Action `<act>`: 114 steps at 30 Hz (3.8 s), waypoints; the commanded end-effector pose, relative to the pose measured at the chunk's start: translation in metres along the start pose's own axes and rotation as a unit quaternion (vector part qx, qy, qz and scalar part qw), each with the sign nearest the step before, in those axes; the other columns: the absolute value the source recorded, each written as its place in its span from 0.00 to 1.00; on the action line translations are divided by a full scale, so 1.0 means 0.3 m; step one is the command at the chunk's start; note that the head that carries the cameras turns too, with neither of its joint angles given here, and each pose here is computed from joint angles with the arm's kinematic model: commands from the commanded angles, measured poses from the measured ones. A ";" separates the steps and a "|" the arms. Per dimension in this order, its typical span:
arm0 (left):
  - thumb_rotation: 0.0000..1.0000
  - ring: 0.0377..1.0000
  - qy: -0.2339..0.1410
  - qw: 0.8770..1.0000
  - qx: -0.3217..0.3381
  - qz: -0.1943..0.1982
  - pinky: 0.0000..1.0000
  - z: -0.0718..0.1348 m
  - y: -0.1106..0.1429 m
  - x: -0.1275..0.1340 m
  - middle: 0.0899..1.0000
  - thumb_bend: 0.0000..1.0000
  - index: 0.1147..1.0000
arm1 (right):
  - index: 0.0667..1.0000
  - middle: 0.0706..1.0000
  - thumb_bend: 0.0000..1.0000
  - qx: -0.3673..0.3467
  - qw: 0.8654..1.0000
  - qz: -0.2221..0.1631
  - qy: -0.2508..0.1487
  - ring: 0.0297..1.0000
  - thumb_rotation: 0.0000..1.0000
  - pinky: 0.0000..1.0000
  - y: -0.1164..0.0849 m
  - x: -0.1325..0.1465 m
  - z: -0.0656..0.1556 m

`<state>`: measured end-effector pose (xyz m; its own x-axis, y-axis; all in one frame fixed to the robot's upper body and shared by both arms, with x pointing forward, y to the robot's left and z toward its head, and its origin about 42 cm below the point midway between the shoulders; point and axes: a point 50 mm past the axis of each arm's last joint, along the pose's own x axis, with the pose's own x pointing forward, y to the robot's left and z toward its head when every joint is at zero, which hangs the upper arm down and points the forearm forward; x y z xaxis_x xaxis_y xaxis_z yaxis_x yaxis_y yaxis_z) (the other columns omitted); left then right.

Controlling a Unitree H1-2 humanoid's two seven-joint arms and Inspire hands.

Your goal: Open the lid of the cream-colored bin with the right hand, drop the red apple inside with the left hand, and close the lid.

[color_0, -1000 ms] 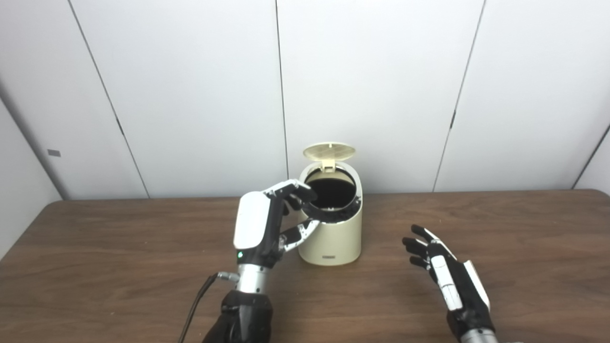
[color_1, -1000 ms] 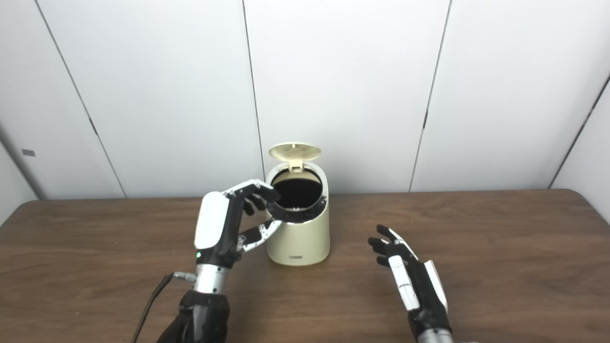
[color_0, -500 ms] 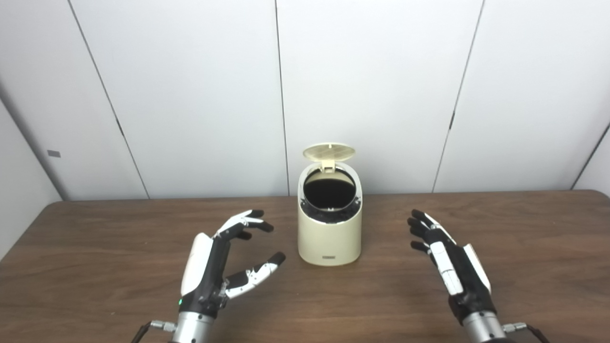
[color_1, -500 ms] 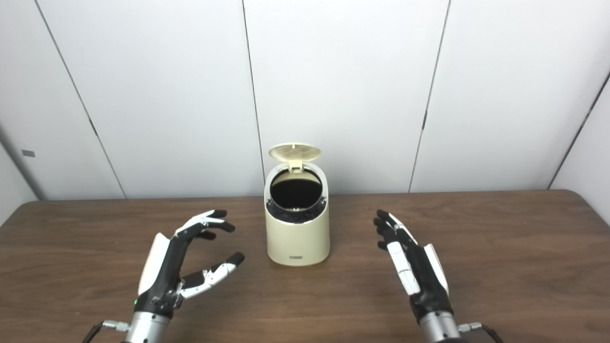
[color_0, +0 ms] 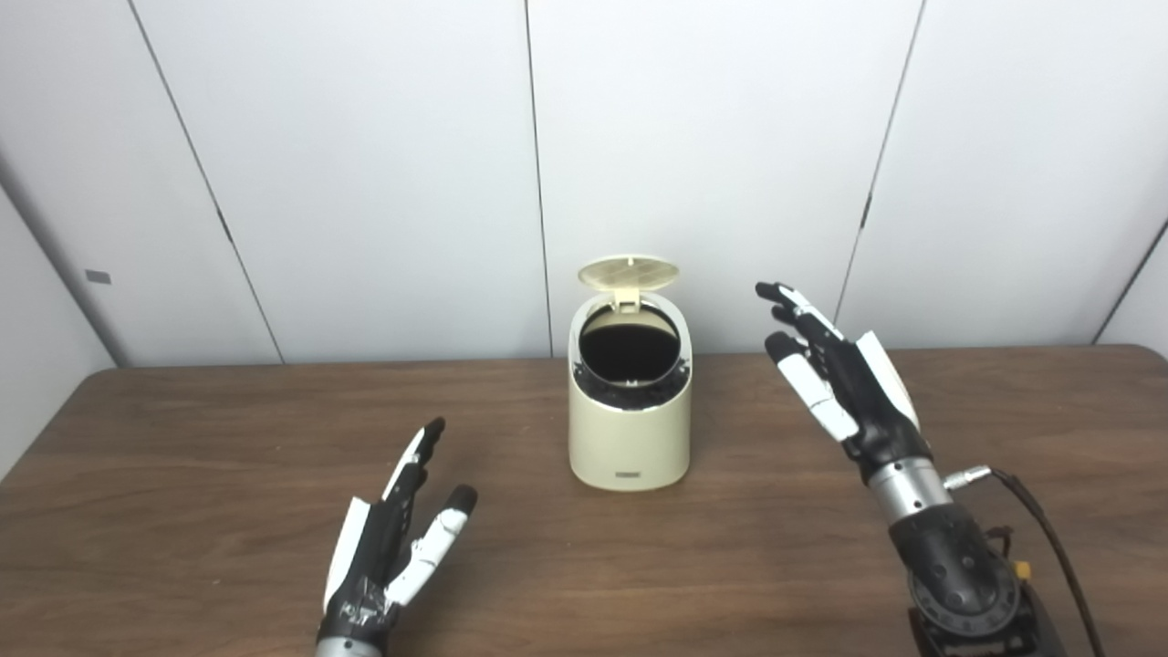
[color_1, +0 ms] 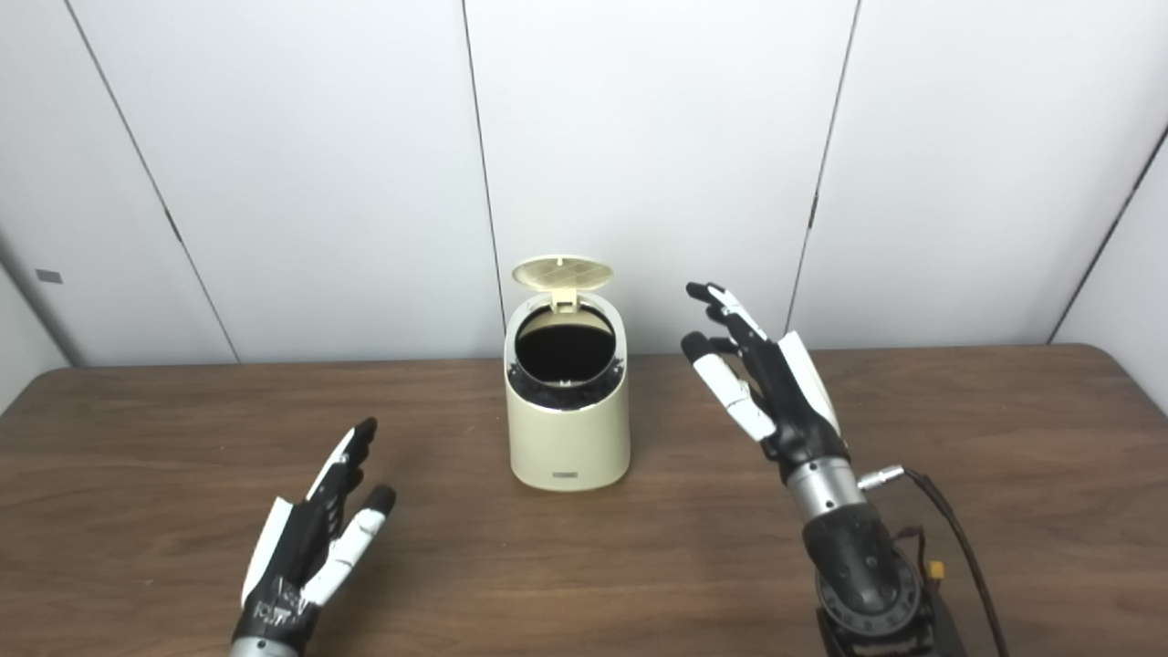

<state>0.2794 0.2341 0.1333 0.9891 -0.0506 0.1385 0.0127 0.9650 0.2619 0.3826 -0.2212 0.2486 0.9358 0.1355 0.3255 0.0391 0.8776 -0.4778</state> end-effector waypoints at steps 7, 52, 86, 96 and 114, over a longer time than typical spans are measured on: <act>0.82 1.00 0.020 1.000 0.019 0.004 1.00 -0.068 0.002 -0.074 1.00 0.65 1.00 | 0.86 0.90 0.55 -0.031 0.995 0.016 -0.088 0.85 1.00 0.79 -0.076 0.191 0.165; 0.99 1.00 0.052 0.996 -0.067 0.019 1.00 -0.101 -0.160 -0.101 0.99 0.60 0.98 | 0.81 0.95 0.51 -0.307 0.932 0.147 -0.128 1.00 1.00 0.94 0.002 0.247 0.244; 0.95 1.00 0.056 0.997 -0.054 0.018 1.00 -0.088 -0.177 -0.093 1.00 0.60 0.97 | 0.83 1.00 0.59 -0.430 0.860 0.235 -0.142 1.00 1.00 1.00 0.101 0.126 0.175; 0.95 1.00 0.058 0.997 -0.055 0.021 1.00 -0.082 -0.176 -0.091 0.99 0.61 0.97 | 0.84 1.00 0.58 -0.453 0.845 0.247 -0.141 1.00 0.99 1.00 0.105 0.107 0.183; 0.95 0.99 0.059 0.995 -0.080 0.020 0.96 -0.072 -0.198 -0.080 0.98 0.55 0.97 | 0.80 1.00 0.63 -0.478 0.822 0.285 -0.119 1.00 0.99 1.00 0.147 0.115 0.163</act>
<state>0.2664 0.1899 0.1072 0.9960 0.0138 0.0886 -0.0242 0.9927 0.1179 0.3990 -0.1592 0.2870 0.8204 0.5717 0.0118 0.0524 -0.0547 -0.9971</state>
